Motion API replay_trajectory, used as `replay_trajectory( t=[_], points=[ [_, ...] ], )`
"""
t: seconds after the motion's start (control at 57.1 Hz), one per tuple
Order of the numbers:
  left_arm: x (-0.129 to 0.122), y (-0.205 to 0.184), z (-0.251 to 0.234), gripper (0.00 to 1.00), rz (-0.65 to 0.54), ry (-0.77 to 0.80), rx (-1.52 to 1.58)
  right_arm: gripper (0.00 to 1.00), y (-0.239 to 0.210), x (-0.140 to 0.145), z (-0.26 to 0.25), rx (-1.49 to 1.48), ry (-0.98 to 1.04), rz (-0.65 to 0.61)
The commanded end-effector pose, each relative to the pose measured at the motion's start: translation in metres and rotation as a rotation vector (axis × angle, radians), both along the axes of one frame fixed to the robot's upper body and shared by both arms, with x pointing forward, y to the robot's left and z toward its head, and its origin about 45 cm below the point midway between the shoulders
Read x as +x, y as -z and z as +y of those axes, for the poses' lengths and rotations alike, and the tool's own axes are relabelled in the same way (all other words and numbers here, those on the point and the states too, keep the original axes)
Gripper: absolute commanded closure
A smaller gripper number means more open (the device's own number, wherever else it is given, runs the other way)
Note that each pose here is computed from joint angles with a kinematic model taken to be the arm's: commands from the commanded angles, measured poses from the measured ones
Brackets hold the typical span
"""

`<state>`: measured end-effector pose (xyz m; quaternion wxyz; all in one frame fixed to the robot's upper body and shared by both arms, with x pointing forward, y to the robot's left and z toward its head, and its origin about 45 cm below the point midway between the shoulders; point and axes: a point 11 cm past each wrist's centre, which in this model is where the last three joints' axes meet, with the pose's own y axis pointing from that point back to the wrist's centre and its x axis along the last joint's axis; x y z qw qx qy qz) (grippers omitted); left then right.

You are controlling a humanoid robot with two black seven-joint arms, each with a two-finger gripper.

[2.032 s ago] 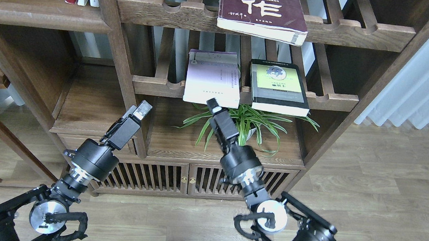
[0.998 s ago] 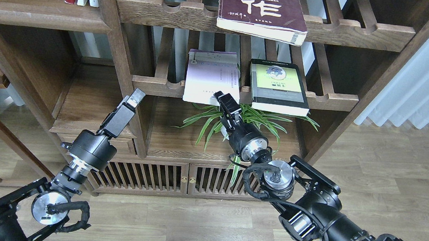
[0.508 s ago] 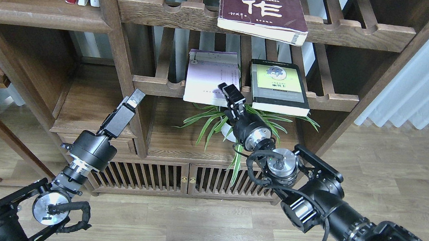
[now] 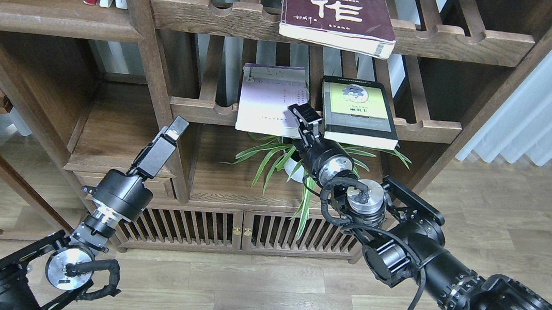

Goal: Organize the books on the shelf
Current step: 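Push the white book's edge with the right gripper to tilt it up, then pull the white book off the shelf toward the left gripper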

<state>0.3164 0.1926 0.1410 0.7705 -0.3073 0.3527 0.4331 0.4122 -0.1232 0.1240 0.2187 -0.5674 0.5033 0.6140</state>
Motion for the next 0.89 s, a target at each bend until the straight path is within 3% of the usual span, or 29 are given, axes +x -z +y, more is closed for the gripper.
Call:
replay_trajectory(
  t=[0.0,0.053,0.105,0.333,0.525,0.876],
  points=[
    [0.000,0.001,0.000,0.00,0.001,-0.001,0.001,0.32,-0.004,0.002,0.002,0.002,-0.007,-0.006],
    [0.000,0.001,0.000,0.00,0.003,-0.002,0.002,0.51,-0.005,0.003,0.002,0.005,-0.006,-0.008],
    [0.000,0.001,0.000,0.00,0.003,-0.001,0.000,0.62,-0.004,0.002,0.001,0.009,-0.005,-0.008],
    [0.000,0.002,0.000,0.00,0.004,-0.002,0.001,0.71,0.002,0.004,-0.006,0.007,0.011,0.009],
    [-0.001,0.003,-0.001,0.00,0.011,-0.007,-0.010,0.91,-0.004,0.006,-0.005,0.043,-0.011,-0.066],
    [0.011,-0.004,0.013,0.00,0.040,-0.095,-0.113,0.96,-0.030,-0.001,0.016,0.146,-0.120,-0.223]
  ],
)
